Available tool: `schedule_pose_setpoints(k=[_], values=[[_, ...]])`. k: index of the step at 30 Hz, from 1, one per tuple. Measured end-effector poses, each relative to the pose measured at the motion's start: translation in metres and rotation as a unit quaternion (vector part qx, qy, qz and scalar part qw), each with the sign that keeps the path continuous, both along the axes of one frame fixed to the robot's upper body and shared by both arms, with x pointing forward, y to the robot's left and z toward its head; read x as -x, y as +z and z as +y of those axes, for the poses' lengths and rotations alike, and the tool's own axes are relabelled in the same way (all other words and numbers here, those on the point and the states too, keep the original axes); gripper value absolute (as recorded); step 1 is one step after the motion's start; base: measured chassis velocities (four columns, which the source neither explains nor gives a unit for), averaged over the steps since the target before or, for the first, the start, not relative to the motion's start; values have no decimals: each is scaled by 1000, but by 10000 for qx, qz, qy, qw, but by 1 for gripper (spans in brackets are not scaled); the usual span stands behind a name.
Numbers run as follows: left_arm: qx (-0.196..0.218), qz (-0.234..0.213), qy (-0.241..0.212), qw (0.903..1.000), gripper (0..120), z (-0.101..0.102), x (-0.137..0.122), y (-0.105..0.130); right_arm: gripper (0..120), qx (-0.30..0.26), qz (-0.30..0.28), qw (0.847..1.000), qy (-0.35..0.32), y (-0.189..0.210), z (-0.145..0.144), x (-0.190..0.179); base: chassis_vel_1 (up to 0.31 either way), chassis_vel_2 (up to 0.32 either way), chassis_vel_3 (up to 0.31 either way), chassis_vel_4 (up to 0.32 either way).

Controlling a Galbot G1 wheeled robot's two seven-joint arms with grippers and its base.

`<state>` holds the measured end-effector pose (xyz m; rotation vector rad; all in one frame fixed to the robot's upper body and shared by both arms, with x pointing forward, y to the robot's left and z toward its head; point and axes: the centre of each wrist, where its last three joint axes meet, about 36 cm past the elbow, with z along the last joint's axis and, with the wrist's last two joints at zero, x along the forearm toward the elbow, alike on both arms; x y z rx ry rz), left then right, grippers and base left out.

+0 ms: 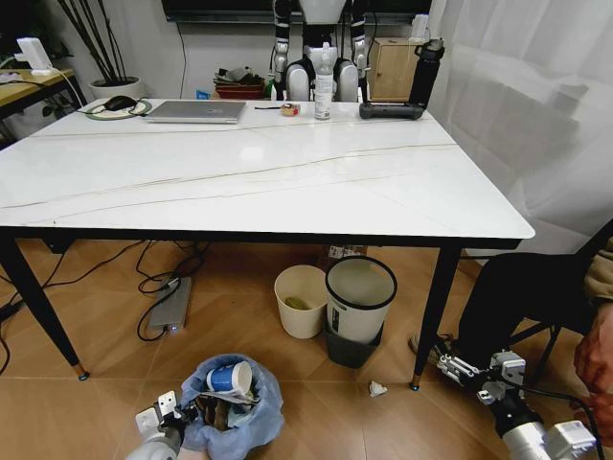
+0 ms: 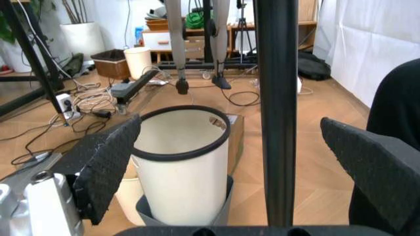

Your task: Pick up the trash bin and place the trash from the table into it.

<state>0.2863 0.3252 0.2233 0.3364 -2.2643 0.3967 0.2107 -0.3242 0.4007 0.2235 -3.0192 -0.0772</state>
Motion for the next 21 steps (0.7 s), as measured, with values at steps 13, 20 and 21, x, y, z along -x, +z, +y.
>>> schedule_pose_setpoints(k=[13,20,21], values=[[-76,-94,-46,9999,77,12,15,18,100,0,0,10000,0,0,0,0,0,0,0,0],[-231,-501,-111,9984,99,18,23,46,100,0,0,10000,0,0,0,0,0,0,0,0],[-344,-750,-227,9963,100,17,24,55,100,0,0,10000,0,0,0,0,0,0,0,0]])
